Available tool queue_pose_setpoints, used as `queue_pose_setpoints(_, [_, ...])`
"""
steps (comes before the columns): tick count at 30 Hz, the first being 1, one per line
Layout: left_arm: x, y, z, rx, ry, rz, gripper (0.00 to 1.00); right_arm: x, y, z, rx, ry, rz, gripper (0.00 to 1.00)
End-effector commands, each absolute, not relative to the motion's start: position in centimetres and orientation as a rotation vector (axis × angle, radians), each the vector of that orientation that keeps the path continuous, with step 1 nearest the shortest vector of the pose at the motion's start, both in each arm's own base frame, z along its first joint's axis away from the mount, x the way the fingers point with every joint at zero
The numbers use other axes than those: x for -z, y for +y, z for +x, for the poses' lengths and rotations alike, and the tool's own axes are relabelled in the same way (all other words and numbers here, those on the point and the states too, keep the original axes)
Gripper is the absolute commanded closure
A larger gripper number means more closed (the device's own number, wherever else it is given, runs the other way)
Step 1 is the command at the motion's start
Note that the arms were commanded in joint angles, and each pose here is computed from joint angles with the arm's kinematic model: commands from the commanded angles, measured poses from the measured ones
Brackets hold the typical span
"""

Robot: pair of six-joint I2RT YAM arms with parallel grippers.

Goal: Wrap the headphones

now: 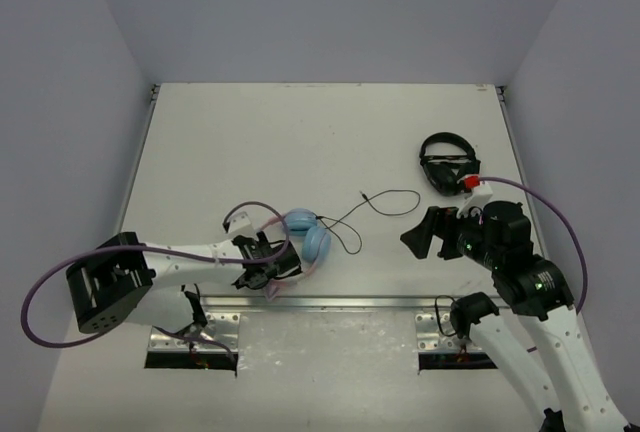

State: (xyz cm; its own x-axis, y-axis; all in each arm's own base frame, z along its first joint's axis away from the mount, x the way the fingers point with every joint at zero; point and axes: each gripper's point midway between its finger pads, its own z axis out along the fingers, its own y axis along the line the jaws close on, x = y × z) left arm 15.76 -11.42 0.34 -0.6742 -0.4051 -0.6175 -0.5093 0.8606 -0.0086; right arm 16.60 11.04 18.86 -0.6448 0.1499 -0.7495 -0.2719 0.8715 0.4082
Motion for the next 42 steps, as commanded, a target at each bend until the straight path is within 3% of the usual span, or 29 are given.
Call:
queue_pose_setpoints(1, [-0.1, -12.4, 16.3, -0.113, 2.409, -0.640, 0.43, -20.4, 11.7, 17.3, -0.674, 2.120, -0.091, 0.01])
queue_pose_setpoints(5, [0.3, -12.3, 16.0, -0.114, 2.431, -0.639, 0.62, -20.9, 12.1, 17.3, -0.696, 2.104, -0.107, 0.01])
queue_pose_setpoints(9, [0.1, -12.3, 15.3, -0.066, 2.448, -0.646, 0.97, -20.9, 12.5, 17.3, -0.720, 2.105, -0.135, 0.01])
queue_pose_setpoints(10, [-0.2, -12.3, 15.3, -0.053, 2.447, -0.638, 1.00, -21.2, 12.7, 17.6, -0.728, 2.083, -0.143, 0.01])
queue_pose_setpoints(12, [-1.7, -12.2, 15.4, -0.043, 2.434, -0.580, 1.00, -20.9, 14.1, 17.4, -0.818, 2.060, -0.208, 0.01])
queue_pose_setpoints(16, [-9.3, -12.2, 17.2, -0.049, 2.286, -0.536, 1.00, -24.7, 17.8, 17.5, -1.052, 1.749, -0.402, 0.01])
queue_pose_setpoints(18, [-13.2, -11.6, 17.5, -0.062, 2.244, -0.504, 1.00, -23.5, 18.7, 17.3, -1.107, 1.686, -0.456, 0.01])
queue_pose_setpoints(30, [-28.4, -12.0, 20.4, 0.067, 2.020, -0.392, 1.00, -21.4, 22.9, 23.4, -1.182, 1.610, -0.572, 0.01])
queue_pose_setpoints(34, [-32.2, -13.4, 21.0, 0.177, 1.980, -0.405, 1.00, -22.5, 25.3, 23.5, -1.252, 1.552, -0.613, 0.11])
queue_pose_setpoints(37, [-35.6, -14.1, 21.1, 0.298, 1.935, -0.406, 1.00, -22.9, 26.5, 24.4, -1.245, 1.527, -0.608, 0.26])
queue_pose_setpoints(42, [-39.1, -14.6, 20.8, 0.437, 1.884, -0.419, 1.00, -24.3, 27.8, 26.3, -1.289, 1.443, -0.576, 0.35])
